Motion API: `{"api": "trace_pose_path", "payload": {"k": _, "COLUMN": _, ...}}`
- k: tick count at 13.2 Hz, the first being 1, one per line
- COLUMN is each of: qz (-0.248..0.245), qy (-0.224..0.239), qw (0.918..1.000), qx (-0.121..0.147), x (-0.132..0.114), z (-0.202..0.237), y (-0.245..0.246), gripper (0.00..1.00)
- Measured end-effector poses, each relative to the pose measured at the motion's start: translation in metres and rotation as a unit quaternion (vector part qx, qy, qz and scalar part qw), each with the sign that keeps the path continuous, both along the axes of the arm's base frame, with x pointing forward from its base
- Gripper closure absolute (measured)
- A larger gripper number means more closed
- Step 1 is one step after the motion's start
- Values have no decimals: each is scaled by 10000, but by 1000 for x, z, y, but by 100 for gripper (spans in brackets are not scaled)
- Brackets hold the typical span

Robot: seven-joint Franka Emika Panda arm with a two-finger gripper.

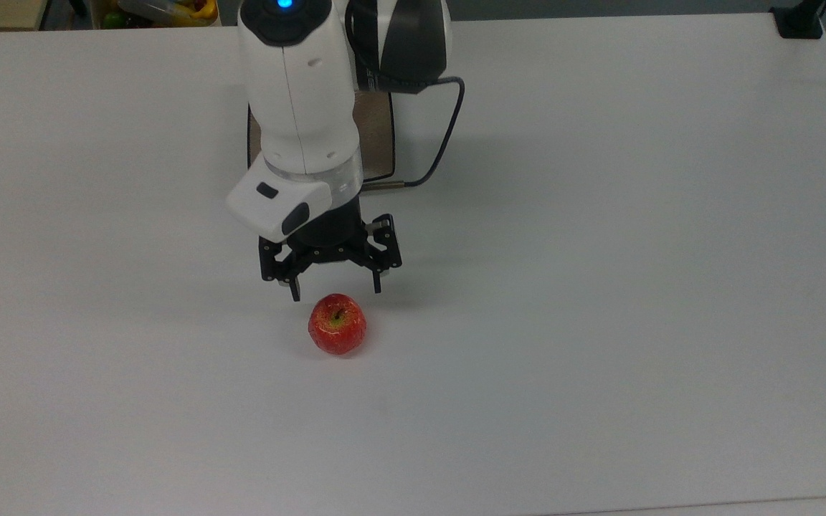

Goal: Apples placed on a ceramic plate
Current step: 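Move the open gripper over the red apple and lower it, then close the gripper around the red apple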

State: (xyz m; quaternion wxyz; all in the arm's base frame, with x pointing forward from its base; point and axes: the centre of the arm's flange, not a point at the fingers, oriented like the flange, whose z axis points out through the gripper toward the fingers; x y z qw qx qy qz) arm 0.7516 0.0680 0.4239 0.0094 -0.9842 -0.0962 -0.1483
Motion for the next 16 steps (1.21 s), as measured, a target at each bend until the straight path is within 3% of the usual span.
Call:
{"api": "trace_pose_path", "payload": {"k": 4, "qz": 139, "qy": -32, "qw": 9993, "qx": -334, "x": 12, "z": -57, "y": 6, "gripper": 0}}
{"api": "trace_pose_path", "payload": {"k": 11, "qz": 357, "qy": 68, "qw": 9968, "qx": -714, "x": 14, "z": -91, "y": 13, "gripper": 0}}
{"api": "trace_pose_path", "payload": {"k": 15, "qz": 428, "qy": 77, "qw": 9955, "qx": -847, "x": 14, "z": -95, "y": 13, "gripper": 26}}
{"api": "trace_pose_path", "payload": {"k": 16, "qz": 439, "qy": 75, "qw": 9953, "qx": -865, "x": 14, "z": -95, "y": 14, "gripper": 26}}
